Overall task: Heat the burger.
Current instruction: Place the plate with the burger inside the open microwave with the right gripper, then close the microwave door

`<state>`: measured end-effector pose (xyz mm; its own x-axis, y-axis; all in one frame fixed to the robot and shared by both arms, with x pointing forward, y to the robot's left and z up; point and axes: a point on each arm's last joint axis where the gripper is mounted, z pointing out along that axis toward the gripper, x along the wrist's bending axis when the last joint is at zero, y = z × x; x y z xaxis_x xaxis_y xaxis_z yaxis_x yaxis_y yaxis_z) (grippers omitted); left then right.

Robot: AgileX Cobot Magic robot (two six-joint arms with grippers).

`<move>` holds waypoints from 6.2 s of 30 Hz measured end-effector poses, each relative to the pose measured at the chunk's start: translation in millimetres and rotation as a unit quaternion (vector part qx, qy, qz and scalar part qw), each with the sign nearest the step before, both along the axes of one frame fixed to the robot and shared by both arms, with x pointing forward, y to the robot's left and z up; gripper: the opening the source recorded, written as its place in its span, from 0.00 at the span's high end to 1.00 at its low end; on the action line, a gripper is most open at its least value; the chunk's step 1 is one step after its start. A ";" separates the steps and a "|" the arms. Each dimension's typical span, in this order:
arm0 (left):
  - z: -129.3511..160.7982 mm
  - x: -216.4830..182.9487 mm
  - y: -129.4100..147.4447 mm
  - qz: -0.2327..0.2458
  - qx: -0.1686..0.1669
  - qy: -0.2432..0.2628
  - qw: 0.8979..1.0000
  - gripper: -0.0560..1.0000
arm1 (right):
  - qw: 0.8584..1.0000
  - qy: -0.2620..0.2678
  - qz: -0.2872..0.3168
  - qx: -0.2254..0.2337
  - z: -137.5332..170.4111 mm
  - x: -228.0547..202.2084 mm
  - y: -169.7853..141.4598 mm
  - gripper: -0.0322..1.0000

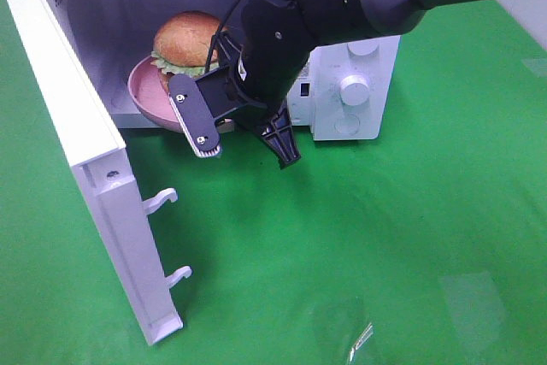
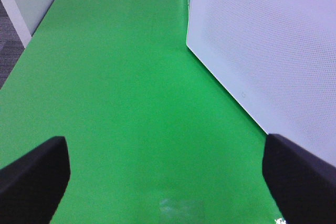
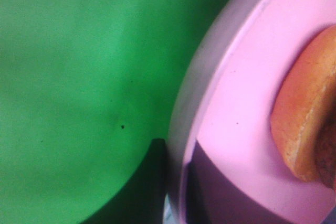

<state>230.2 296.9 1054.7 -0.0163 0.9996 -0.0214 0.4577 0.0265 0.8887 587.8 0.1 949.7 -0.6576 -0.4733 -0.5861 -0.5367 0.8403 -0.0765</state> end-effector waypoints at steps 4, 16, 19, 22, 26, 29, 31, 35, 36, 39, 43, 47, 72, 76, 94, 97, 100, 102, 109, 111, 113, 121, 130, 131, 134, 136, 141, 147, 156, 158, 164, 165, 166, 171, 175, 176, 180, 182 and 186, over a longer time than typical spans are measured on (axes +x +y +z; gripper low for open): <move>0.0 0.0 0.0 0.000 0.000 0.000 1.000 0.09 | 1.000 0.001 -0.006 0.000 -4.1 7.7 6.4 0.92; 0.0 0.0 0.0 0.000 0.000 0.000 1.000 0.09 | 1.000 -0.005 -0.016 0.005 -8.1 26.7 21.6 0.92; 0.0 0.0 0.0 0.000 0.000 0.000 1.000 0.09 | 1.000 -0.006 -0.019 0.006 -10.3 31.3 25.3 0.92; 0.0 0.0 0.0 0.000 0.000 0.000 1.000 0.09 | 1.000 -0.007 -0.023 0.010 -11.3 33.8 27.6 0.92; 0.0 0.0 0.0 0.000 0.000 0.000 1.000 0.09 | 0.999 -0.007 -0.036 0.021 -13.1 40.9 31.1 0.92; 0.0 0.0 0.0 0.000 0.000 0.000 1.000 0.09 | 0.998 -0.007 -0.056 0.031 -14.1 49.1 31.6 0.92; 0.0 0.0 0.0 0.000 0.000 0.000 1.000 0.09 | 0.998 -0.008 -0.061 0.032 -13.5 51.3 32.9 0.92; 0.0 0.0 0.0 0.000 0.000 0.000 1.000 0.09 | 0.997 -0.011 -0.062 0.035 -11.2 53.3 33.1 0.92; 0.0 0.0 0.0 0.000 0.000 0.000 1.000 0.09 | 0.997 -0.012 -0.062 0.036 -11.1 53.6 33.3 0.92; 0.0 0.0 0.0 0.000 0.000 0.000 1.000 0.09 | 0.997 -0.012 -0.062 0.036 -12.1 53.7 33.5 0.92; 0.0 0.0 0.0 0.000 0.000 0.000 1.000 0.09 | 0.997 -0.004 -0.071 0.036 -20.2 54.2 33.8 0.91; 0.0 0.0 0.0 0.000 0.000 0.000 1.000 0.09 | 0.997 -0.003 -0.072 0.037 -20.6 54.3 33.9 0.90; 0.0 0.0 0.0 0.000 0.000 0.000 1.000 0.09 | 0.992 -0.007 -0.101 0.078 -15.7 56.4 37.2 0.55; 0.0 0.0 0.0 0.000 0.000 0.000 1.000 0.09 | 0.992 -0.004 -0.104 0.074 -14.4 55.8 36.2 0.55; 0.0 0.0 0.0 0.000 0.000 0.000 1.000 0.09 | 0.992 -0.006 -0.082 0.095 -1.1 26.9 16.1 0.36; 0.0 0.0 0.0 0.000 0.000 0.000 1.000 0.09 | 0.991 -0.014 -0.071 0.112 7.1 16.5 9.5 0.32; 0.0 0.0 0.0 0.000 0.000 0.000 1.000 0.09 | 0.991 -0.015 -0.065 0.118 9.7 7.7 3.2 0.30; 0.0 0.0 0.0 0.000 0.000 0.000 1.000 0.09 | 0.990 -0.014 -0.065 0.128 13.0 -1.7 -3.8 0.28; 0.0 0.0 0.0 0.000 0.000 0.000 1.000 0.09 | 0.987 -0.004 -0.076 0.144 17.1 -18.2 -16.8 0.26; 0.0 0.0 0.0 0.000 0.000 0.000 1.000 0.09 | 0.985 -0.001 -0.082 0.150 20.6 -25.4 -22.7 0.26; 0.0 0.0 0.0 0.000 0.000 0.000 1.000 0.09 | 0.984 0.002 -0.084 0.154 22.3 -33.6 -29.4 0.26; 0.0 0.0 0.0 0.000 0.000 0.000 1.000 0.09 | 0.962 0.040 -0.157 0.218 33.1 -70.5 -59.8 0.26; 0.0 0.0 0.0 0.000 0.000 0.000 1.000 0.09 | 0.926 0.076 -0.238 0.282 46.8 -102.2 -87.7 0.26; 0.0 0.0 0.0 0.000 0.000 0.000 1.000 0.09 | 0.926 0.076 -0.238 0.282 46.8 -102.2 -87.7 0.26; 0.0 0.0 0.0 0.000 0.000 0.000 1.000 0.09 | 0.917 0.082 -0.254 0.296 52.6 -116.2 -100.3 0.26; 0.0 0.0 0.0 0.000 0.000 0.000 1.000 0.09 | 0.912 0.084 -0.261 0.305 55.3 -123.7 -106.9 0.26; 0.0 0.0 0.0 0.000 0.000 0.000 1.000 0.09 | 0.898 0.093 -0.285 0.321 58.7 -138.0 -120.1 0.26; 0.0 0.0 0.0 0.000 0.000 0.000 1.000 0.09 | 0.850 0.123 -0.383 0.339 67.1 -155.4 -141.3 0.26; 0.0 0.0 0.0 0.000 0.000 0.000 1.000 0.09 | 0.788 0.151 -0.525 0.286 63.3 -169.6 -164.3 0.26; 0.0 0.0 0.0 0.000 0.000 0.000 1.000 0.09 | 0.780 0.154 -0.541 0.274 63.1 -172.7 -167.9 0.26; 0.0 0.0 0.0 0.000 0.000 0.000 1.000 0.09 | 0.763 0.169 -0.563 0.269 67.2 -181.0 -173.4 0.26; 0.0 0.0 0.0 0.000 0.000 0.000 1.000 0.09 | 0.759 0.171 -0.566 0.272 71.1 -184.5 -176.2 0.26; 0.0 0.0 0.0 0.000 0.000 0.000 1.000 0.09 | 0.759 0.171 -0.566 0.272 71.1 -184.5 -176.2 0.26; 0.0 0.0 0.0 0.000 0.000 0.000 1.000 0.09 | 0.748 0.170 -0.565 0.304 91.3 -199.9 -189.1 0.26; 0.0 0.0 0.0 0.000 0.000 0.000 1.000 0.09 | 0.742 0.171 -0.565 0.318 99.2 -207.3 -195.2 0.26; 0.0 0.0 0.0 0.000 0.000 0.000 1.000 0.09 | 0.734 0.173 -0.568 0.328 104.1 -212.1 -200.1 0.26; 0.0 0.0 0.0 0.000 0.000 0.000 1.000 0.09 | 0.700 0.172 -0.593 0.358 111.1 -212.9 -214.1 0.26; 0.0 0.0 0.0 0.000 0.000 0.000 1.000 0.09 | 0.677 0.161 -0.612 0.376 115.9 -212.9 -226.5 0.26; 0.0 0.0 0.0 0.000 0.000 0.000 1.000 0.09 | 0.644 0.126 -0.630 0.416 128.4 -219.8 -249.8 0.26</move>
